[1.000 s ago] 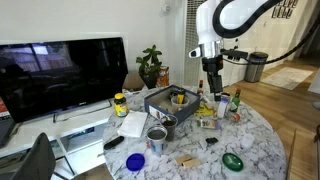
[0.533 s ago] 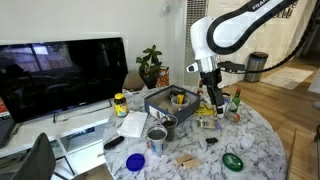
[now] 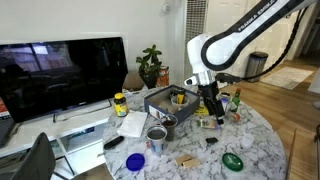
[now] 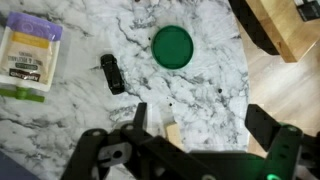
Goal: Flip the toy car over
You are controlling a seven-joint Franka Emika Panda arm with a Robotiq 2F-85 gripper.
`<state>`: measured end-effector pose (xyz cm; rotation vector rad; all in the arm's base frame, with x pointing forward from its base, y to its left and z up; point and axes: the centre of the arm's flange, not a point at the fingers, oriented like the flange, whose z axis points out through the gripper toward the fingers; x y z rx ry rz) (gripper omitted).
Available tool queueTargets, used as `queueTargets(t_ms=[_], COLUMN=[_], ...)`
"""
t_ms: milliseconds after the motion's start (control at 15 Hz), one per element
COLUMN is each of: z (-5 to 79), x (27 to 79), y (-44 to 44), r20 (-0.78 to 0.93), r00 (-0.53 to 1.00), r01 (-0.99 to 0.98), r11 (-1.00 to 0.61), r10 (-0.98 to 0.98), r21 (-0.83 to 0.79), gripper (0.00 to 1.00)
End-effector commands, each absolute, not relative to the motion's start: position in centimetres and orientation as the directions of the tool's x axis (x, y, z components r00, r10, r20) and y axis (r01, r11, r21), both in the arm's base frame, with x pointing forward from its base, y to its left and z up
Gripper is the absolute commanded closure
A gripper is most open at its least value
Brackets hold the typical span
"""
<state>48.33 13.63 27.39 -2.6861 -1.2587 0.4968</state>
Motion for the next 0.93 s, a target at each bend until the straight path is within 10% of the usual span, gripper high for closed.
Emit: queueTargets(t_ms=[0,867], z=[20.2,13.1], x=[49.6,48.8], y=[14.8,15.4], r20=[-0.216,-0.210], r00=[0.504,0.436], r01=[0.791,0.831], r11=[-0.547,-0.481], r10=[0.837,0.875], r21=[-0.275,-0.279], gripper=[0.00,0.00])
